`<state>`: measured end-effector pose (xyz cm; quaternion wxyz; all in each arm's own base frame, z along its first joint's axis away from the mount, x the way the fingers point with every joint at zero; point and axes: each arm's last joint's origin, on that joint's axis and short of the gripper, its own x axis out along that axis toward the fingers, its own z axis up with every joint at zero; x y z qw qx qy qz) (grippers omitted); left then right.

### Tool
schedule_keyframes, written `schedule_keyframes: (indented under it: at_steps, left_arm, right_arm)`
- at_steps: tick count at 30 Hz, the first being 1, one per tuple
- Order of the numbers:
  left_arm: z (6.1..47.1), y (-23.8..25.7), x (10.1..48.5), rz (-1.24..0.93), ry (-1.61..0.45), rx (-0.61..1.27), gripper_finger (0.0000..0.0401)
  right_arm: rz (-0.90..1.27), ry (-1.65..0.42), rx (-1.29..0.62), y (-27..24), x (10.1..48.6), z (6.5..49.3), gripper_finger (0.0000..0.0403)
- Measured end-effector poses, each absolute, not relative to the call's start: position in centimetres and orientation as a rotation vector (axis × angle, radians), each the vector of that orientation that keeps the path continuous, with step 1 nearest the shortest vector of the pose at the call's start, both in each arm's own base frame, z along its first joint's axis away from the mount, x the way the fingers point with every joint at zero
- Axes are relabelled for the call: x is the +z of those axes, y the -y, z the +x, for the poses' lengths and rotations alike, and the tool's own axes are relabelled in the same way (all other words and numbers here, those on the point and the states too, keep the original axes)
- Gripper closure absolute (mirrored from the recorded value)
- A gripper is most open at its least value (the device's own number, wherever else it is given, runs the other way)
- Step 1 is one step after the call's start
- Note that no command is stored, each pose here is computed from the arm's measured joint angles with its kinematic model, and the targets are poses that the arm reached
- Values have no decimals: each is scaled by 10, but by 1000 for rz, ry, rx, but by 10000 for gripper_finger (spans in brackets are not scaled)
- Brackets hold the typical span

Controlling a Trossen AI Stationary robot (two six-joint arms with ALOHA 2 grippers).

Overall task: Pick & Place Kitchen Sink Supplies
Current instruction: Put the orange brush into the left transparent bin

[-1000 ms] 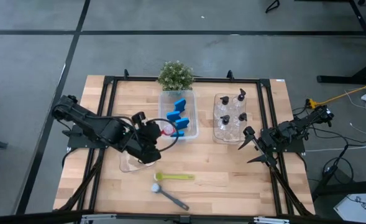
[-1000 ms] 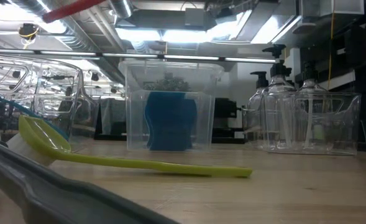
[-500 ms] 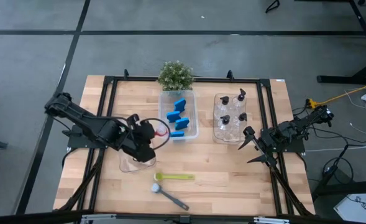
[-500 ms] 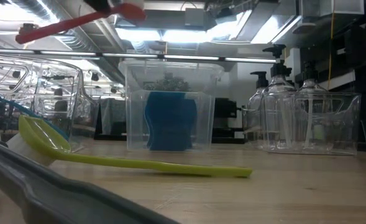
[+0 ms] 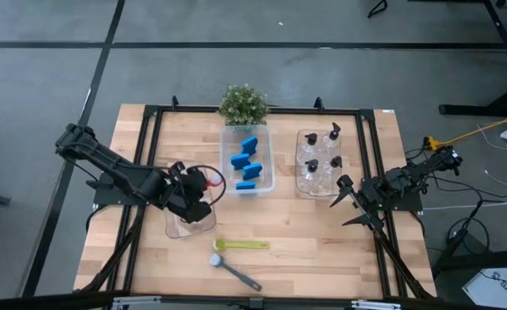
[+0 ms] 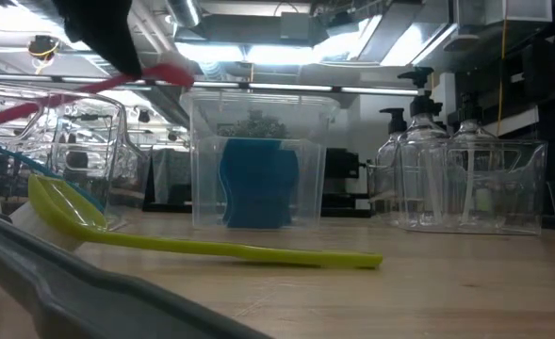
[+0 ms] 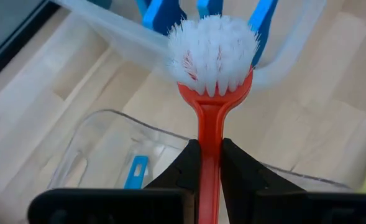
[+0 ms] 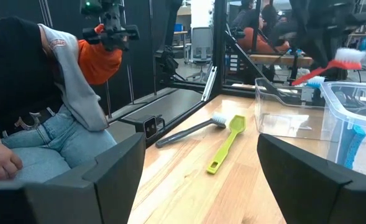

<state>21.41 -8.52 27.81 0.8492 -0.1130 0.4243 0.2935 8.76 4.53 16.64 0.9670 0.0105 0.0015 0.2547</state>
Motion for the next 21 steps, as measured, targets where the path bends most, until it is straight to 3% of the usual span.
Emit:
schedule_keyframes:
  at_steps: [21]
  left_arm:
    - [208, 111, 257, -115, -928, 507, 368]
  right_arm:
    - [21, -3, 515, -45, 166, 88, 95]
